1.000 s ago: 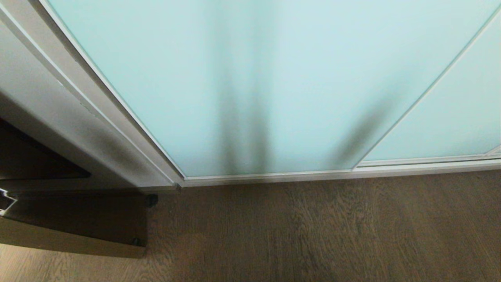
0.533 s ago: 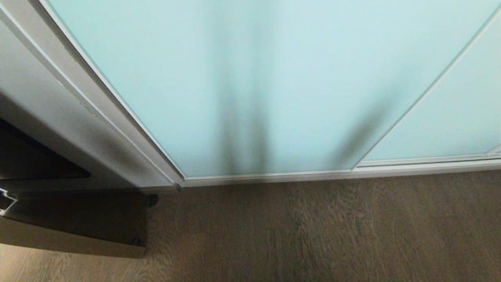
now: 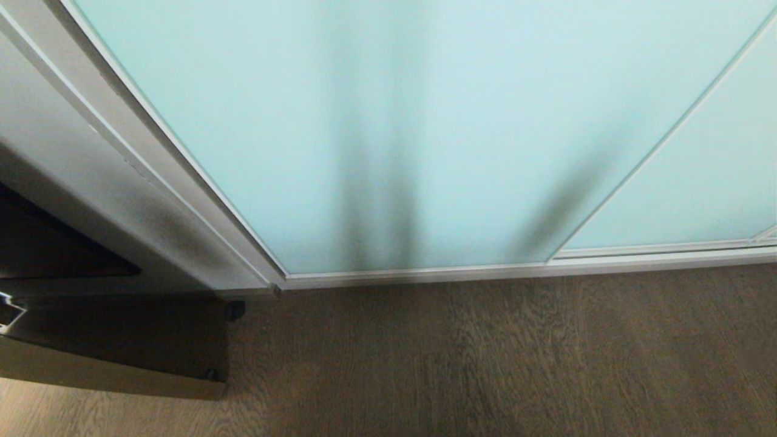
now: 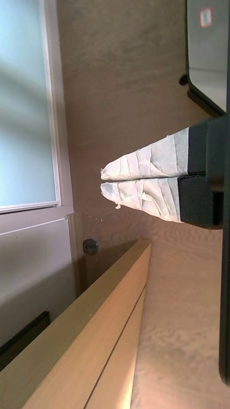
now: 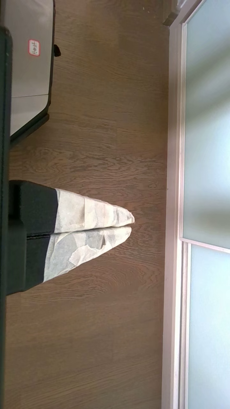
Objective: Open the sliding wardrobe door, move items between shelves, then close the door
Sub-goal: Open the door
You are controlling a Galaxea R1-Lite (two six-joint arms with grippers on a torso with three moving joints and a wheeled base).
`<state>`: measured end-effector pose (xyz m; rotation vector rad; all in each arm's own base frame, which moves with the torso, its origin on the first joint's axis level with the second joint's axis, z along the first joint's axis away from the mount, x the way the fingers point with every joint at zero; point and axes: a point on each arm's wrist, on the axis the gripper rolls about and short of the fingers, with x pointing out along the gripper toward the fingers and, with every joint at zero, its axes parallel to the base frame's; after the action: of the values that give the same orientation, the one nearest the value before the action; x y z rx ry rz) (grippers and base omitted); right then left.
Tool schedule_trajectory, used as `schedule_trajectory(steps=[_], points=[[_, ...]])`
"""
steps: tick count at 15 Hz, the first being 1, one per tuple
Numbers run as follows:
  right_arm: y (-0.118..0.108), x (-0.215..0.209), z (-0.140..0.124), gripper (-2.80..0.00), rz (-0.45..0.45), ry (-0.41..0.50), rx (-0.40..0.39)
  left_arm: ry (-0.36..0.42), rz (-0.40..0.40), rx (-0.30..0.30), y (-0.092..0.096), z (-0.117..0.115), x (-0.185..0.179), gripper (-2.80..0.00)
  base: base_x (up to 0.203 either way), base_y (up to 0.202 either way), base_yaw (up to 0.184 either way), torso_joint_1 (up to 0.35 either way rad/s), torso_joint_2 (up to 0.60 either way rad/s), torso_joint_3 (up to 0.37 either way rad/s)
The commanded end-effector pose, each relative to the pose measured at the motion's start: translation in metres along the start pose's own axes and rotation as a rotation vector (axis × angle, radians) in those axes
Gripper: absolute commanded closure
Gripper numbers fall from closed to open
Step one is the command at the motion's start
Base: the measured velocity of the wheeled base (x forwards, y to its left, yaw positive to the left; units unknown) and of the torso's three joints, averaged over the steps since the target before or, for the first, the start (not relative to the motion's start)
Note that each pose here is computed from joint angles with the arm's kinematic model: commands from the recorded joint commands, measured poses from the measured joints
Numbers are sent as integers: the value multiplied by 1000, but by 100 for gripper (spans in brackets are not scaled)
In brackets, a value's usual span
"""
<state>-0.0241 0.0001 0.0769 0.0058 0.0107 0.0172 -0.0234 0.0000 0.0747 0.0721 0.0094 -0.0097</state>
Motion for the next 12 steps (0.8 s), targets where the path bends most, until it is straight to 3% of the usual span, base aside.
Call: schedule_trajectory(steps=[1,3,7,12], points=[[0,0,0,0,1,-1,0,-4,3,14,0,3,0,0,0,0,0,0,0,0],[0,0,0,0,1,-1,0,-91,12,16,2,30,-9,0,0,0,0,0,0,0],[0,0,0,0,1,-1,0,-239,54,6,10,128,-18,0,0,0,0,0,0,0],[0,0,0,0,1,-1,0,-354,172,-14,18,201,53,0,0,0,0,0,0,0]])
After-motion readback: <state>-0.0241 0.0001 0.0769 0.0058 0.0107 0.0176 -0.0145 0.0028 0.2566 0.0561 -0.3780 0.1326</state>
